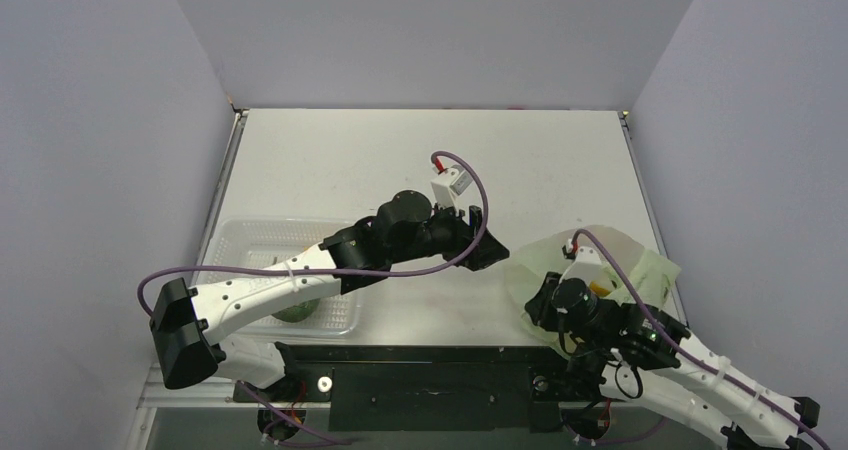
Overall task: Take the fake fruits out of the plastic bag
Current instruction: Adjust the plastic bag at the center of the board.
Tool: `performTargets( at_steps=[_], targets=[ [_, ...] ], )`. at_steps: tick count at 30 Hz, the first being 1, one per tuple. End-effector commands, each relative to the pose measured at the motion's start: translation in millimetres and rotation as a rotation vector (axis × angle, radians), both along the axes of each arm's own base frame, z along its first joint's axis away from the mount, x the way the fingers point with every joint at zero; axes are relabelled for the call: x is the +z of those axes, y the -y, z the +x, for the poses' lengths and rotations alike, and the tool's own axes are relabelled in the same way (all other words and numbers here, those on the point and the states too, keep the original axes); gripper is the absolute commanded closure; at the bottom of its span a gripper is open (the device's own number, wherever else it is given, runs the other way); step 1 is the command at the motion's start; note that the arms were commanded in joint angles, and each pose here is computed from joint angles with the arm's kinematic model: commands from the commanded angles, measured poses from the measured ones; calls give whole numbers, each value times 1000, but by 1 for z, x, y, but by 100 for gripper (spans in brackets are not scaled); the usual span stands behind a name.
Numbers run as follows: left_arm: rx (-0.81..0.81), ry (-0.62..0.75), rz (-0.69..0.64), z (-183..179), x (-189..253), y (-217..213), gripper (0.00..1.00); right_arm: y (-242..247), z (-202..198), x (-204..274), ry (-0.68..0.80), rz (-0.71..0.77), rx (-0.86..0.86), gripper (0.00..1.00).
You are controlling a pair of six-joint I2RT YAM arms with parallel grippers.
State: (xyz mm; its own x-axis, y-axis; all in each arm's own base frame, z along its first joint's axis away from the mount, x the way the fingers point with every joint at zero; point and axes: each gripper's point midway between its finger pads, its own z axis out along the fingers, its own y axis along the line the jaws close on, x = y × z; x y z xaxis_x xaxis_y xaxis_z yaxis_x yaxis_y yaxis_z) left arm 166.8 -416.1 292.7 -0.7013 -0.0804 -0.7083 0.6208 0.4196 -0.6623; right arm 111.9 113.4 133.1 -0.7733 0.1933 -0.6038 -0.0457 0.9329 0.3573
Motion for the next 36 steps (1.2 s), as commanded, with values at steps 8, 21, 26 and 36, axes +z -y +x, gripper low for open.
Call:
performTargets(
  at_steps=[8, 21, 26, 36],
  targets=[
    [13, 0, -17, -22, -36, 20, 41, -28, -5, 44, 41, 165, 103, 58],
    [36, -75, -83, -78, -78, 57, 37, 77, 26, 144, 328, -150, -153, 32],
    [-30, -5, -71, -104, -69, 77, 36, 102, 24, 147, 318, -328, -150, 28],
    [-143, 115, -64, -129, -58, 104, 37, 92, 17, 96, 163, -471, -76, 25]
  ],
)
